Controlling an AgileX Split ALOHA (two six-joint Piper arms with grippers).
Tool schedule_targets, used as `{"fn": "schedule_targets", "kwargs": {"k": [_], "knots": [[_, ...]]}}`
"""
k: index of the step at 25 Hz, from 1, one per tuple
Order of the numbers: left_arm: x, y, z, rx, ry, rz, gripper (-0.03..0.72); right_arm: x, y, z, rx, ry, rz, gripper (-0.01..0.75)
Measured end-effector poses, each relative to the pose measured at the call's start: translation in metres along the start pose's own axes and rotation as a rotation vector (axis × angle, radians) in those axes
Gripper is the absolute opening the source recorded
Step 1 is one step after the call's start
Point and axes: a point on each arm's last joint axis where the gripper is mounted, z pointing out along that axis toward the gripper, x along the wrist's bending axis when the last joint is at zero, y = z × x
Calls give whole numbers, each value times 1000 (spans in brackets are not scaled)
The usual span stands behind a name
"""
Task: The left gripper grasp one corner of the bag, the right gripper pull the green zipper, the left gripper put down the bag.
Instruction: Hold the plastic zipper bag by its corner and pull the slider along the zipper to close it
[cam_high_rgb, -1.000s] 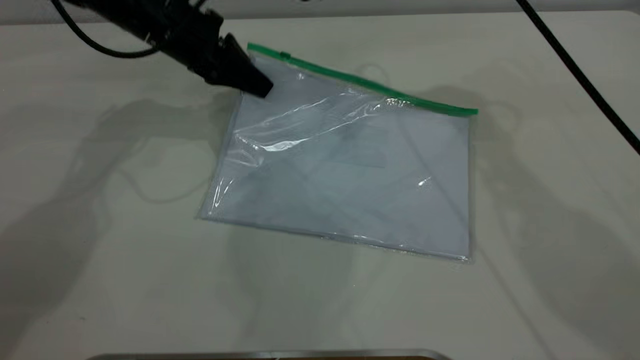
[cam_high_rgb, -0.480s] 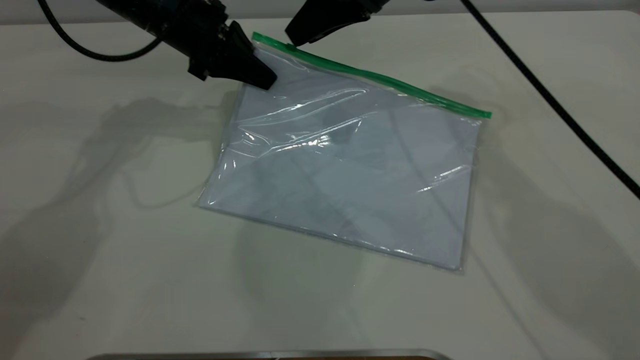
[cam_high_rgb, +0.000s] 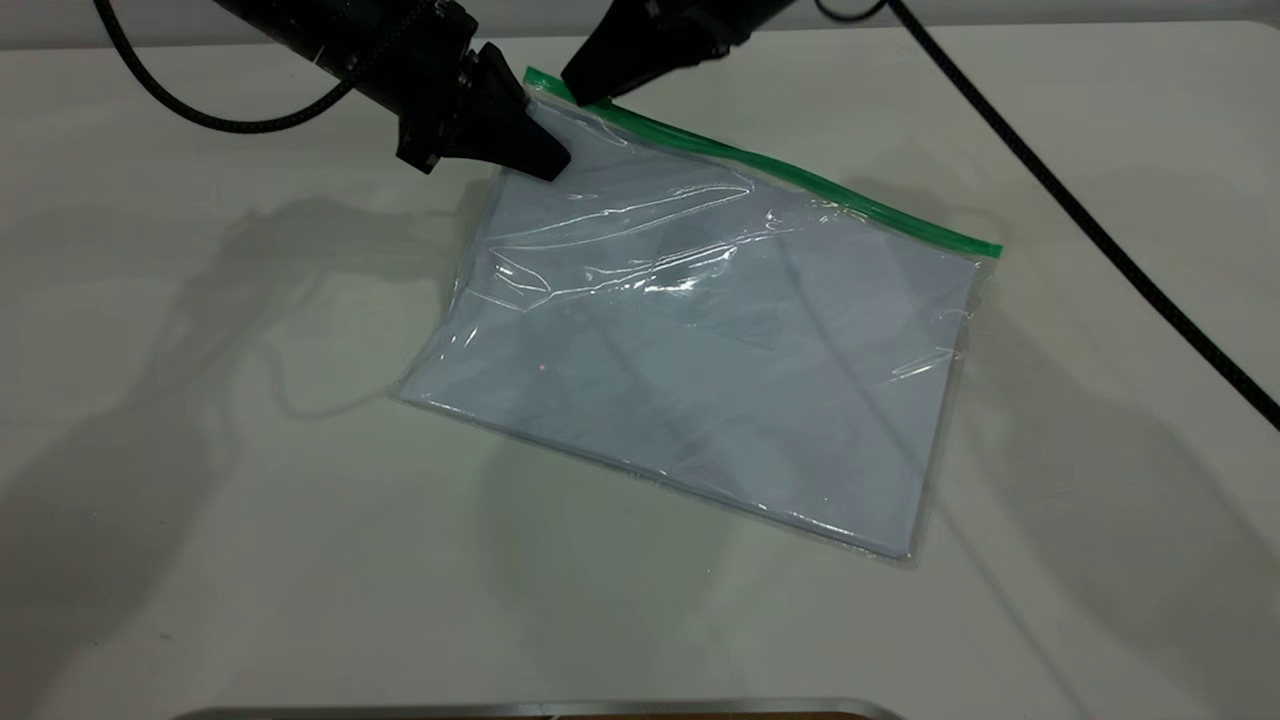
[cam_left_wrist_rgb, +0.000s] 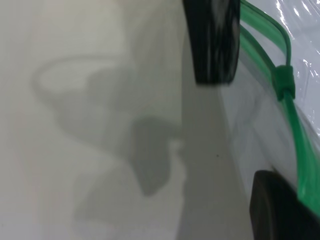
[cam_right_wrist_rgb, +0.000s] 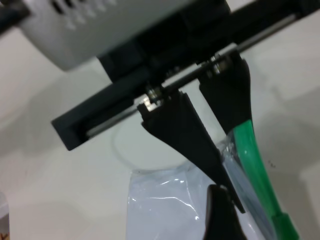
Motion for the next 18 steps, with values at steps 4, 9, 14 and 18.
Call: {"fn": "schedule_targets", "kwargs": {"k": [4, 9, 14, 18], "knots": [[0, 0, 0, 0, 3, 0, 51, -4, -5, 4, -1, -12, 14, 499], [0, 0, 0, 1, 5, 0, 51, -5, -7, 6, -5, -12, 22, 470], [1, 0, 0, 3, 11, 0, 51, -5, -6, 6, -14, -9, 28, 377], [1, 0, 0, 4, 13, 0, 51, -5, -6, 6, -14, -6, 29, 248]]}}
